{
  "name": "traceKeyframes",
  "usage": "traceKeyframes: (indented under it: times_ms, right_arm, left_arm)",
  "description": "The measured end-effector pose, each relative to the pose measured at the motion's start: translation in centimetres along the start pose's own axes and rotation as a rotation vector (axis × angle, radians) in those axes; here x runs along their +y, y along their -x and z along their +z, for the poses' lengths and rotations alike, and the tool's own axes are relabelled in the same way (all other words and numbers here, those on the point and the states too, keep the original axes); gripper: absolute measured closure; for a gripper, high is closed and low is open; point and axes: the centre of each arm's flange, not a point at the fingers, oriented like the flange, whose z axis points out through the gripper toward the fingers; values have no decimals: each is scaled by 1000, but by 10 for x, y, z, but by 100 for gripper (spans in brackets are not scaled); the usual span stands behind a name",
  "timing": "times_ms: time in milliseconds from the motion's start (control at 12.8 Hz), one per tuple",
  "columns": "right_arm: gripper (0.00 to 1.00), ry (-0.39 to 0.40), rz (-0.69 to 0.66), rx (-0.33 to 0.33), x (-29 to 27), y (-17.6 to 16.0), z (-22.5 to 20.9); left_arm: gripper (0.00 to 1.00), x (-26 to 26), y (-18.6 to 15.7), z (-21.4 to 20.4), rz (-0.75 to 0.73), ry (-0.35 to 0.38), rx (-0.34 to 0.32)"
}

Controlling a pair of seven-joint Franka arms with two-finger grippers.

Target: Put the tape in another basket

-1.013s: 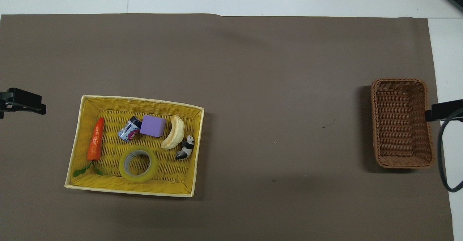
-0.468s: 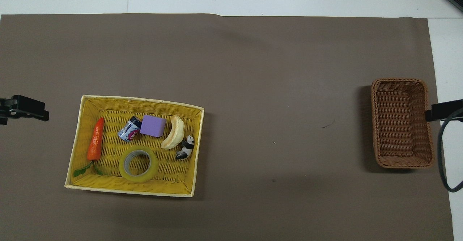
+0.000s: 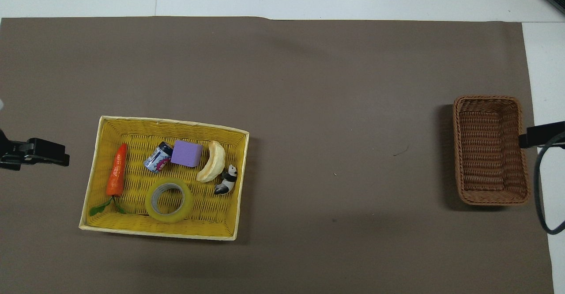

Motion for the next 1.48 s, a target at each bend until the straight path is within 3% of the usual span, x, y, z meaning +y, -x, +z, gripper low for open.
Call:
traceKeyframes:
  times_ms: [545, 1481]
  right_arm:
    - [0, 0, 0, 0, 0, 0, 0]
    - [0, 0, 0, 0, 0, 0, 0]
  left_arm:
    - [0, 14, 18, 38, 31, -3, -48]
    - [0, 69, 46, 137, 100, -20, -44]
